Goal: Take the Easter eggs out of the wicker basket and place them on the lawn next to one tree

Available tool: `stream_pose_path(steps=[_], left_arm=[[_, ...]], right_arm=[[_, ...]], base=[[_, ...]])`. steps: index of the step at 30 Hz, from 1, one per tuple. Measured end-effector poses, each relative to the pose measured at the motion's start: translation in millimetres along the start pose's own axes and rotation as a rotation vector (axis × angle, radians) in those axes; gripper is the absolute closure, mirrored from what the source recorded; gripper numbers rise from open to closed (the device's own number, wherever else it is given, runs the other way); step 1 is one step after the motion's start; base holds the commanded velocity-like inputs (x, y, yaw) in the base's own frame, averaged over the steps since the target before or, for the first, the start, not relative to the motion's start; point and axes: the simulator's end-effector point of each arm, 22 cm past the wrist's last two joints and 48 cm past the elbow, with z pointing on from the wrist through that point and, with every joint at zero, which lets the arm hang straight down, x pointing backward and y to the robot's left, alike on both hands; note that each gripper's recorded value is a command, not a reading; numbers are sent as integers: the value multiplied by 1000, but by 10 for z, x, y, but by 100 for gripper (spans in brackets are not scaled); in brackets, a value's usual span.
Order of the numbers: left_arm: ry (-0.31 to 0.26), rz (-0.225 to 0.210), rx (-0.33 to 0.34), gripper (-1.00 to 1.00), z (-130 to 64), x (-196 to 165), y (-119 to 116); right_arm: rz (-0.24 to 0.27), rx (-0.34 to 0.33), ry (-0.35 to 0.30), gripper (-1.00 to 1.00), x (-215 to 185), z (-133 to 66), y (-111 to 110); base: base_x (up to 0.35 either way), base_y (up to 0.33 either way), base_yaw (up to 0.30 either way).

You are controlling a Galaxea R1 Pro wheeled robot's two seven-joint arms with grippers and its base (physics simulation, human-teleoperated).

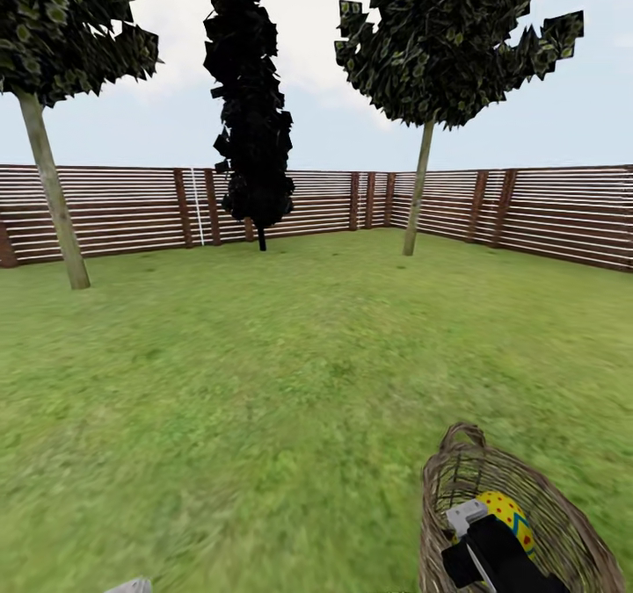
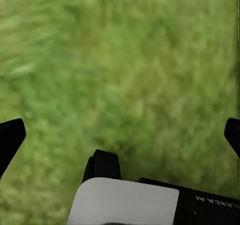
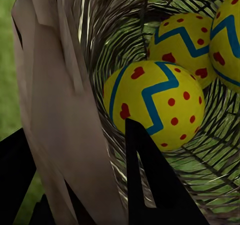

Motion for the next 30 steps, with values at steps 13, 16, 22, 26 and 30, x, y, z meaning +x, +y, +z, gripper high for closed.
stream_pose_path(steps=[13, 16, 22, 26, 30], left_arm=[[1, 0, 1, -100, -240, -100, -49], [1, -1, 2, -100, -293, -120, -67], [10, -3, 7, -100, -381, -126, -113], [23, -7, 14, -100, -417, -89, -176], [24, -7, 14, -100, -488, -115, -188]], right_arm=[[16, 6, 2, 100, -111, -226, -122], [18, 5, 2, 100, -135, -278, -134], [18, 5, 3, 100, -187, -381, -162], [17, 5, 3, 100, -219, -449, -180], [17, 5, 3, 100, -255, -518, -196]], base=[[0, 0, -289], [0, 0, -289], [0, 0, -289], [0, 0, -288], [0, 0, -289]])
